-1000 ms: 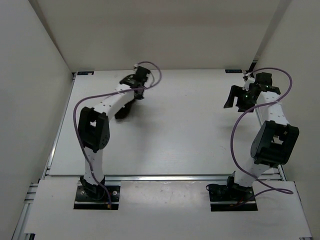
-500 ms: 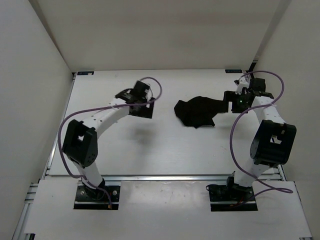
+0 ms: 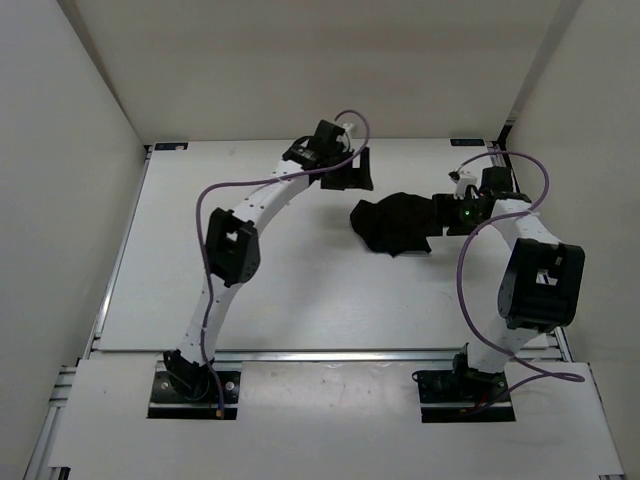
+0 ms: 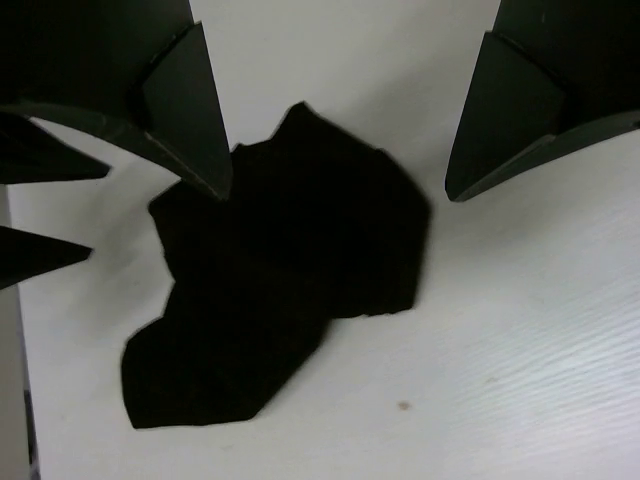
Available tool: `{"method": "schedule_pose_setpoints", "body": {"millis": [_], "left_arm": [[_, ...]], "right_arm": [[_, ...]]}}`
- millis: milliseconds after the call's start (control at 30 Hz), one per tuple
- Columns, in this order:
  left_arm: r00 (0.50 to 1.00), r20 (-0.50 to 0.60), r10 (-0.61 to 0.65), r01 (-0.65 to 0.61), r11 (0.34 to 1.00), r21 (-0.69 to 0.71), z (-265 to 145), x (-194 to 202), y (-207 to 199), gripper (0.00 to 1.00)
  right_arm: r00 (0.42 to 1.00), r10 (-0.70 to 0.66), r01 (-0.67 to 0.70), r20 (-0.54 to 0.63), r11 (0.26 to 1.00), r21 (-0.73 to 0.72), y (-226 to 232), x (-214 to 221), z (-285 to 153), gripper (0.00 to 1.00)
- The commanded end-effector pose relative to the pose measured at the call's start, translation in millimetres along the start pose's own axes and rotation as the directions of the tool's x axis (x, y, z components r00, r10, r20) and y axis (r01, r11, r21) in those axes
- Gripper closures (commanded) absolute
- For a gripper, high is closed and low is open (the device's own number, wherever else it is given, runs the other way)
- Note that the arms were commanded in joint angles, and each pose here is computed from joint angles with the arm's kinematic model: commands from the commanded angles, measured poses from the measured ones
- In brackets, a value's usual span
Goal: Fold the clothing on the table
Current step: Flatten the skirt out
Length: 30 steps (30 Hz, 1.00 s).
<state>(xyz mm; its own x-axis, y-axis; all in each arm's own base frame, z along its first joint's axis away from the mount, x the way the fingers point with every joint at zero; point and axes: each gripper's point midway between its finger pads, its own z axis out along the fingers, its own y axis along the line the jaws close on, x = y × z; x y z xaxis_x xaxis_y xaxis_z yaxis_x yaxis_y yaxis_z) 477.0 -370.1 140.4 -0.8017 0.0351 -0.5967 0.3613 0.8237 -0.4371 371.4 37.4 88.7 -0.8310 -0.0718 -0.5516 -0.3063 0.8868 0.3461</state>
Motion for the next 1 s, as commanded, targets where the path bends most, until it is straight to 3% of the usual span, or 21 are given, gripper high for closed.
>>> {"method": "schedule_pose_setpoints", "body": {"millis": [0,100,200,500,733,967], "left_arm": [[0.999,-0.045,-0.029,0.033,0.994,0.103,-12.9,-14.1,-44.1,0.01],[0.991,-0.108,-0.083,0.094,0.990,0.101,7.8,0.8,-32.9,0.01],[0.989,-0.123,-0.081,0.094,0.990,0.106,14.8,14.4,-32.1,0.01],[0.985,-0.173,-0.005,0.023,0.995,0.102,24.2,35.8,-42.5,0.01],[0.978,-0.147,-0.149,0.169,0.975,0.142,26.2,18.6,-47.9,0.01],[0.959,-0.228,-0.170,0.204,0.970,0.133,42.1,48.4,-59.0,0.01]], "right_arm": [[1.000,-0.026,0.026,-0.009,0.998,-0.057,1.9,10.2,11.1,0.10],[0.995,-0.095,0.094,-0.028,0.995,-0.029,-1.9,15.0,23.5,0.10],[0.996,-0.080,0.078,-0.035,0.995,-0.056,-3.2,15.7,28.8,0.10],[0.998,-0.047,0.044,-0.046,0.997,-0.060,-9.3,19.0,33.7,0.11],[0.998,-0.014,0.012,-0.055,0.999,-0.044,-20.5,28.8,28.5,0.13],[0.999,-0.002,0.001,-0.032,0.999,-0.034,-24.6,22.9,21.9,0.14]]}}
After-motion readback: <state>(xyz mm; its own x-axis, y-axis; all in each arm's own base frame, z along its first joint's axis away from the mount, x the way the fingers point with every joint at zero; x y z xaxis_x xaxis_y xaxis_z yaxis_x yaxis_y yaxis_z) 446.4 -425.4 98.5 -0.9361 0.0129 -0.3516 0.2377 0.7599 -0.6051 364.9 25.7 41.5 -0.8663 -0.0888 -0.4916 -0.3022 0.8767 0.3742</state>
